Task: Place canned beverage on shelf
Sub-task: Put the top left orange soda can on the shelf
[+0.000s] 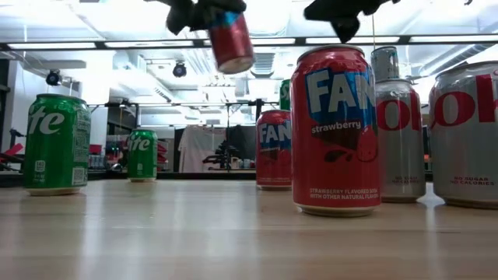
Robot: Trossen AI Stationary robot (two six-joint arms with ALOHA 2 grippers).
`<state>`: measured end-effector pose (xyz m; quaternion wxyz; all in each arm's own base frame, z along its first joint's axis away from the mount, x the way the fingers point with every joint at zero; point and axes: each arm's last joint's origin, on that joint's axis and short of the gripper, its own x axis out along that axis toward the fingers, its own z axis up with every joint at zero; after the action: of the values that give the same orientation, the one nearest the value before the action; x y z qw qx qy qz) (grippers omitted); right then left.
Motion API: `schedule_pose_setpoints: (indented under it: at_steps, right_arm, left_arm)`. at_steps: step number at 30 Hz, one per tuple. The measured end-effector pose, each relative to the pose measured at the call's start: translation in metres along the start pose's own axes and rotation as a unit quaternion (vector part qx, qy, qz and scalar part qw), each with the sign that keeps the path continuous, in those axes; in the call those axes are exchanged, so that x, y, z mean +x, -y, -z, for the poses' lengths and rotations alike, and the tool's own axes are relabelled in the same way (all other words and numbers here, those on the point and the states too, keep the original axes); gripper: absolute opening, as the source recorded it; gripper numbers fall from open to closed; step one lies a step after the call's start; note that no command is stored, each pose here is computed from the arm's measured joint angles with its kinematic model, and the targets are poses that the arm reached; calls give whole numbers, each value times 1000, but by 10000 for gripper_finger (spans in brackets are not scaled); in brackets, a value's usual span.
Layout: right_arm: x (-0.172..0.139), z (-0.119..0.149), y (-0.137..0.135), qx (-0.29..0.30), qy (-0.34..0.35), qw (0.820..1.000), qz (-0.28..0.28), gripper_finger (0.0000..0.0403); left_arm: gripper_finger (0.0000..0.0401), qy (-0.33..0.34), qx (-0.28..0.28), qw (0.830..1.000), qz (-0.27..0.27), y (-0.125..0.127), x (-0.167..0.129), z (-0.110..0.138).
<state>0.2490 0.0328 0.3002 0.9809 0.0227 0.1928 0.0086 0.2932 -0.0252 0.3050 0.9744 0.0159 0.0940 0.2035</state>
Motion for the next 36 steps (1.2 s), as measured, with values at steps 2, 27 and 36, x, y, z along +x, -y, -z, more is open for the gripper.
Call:
schedule_pose_setpoints:
  at_steps: [2, 27, 36]
  right_arm:
    - [-8, -3, 1, 10, -12, 1000, 2, 12]
    - [-14, -9, 6, -14, -71, 991, 111, 62]
    - [16, -12, 5, -16, -65, 988, 141, 247]
  left_arm:
    - [281, -8, 16, 1000, -8, 1, 10, -5]
    - [281, -28, 45, 998, -28, 13, 63, -32]
    - [281, -27, 34, 999, -19, 18, 59, -33]
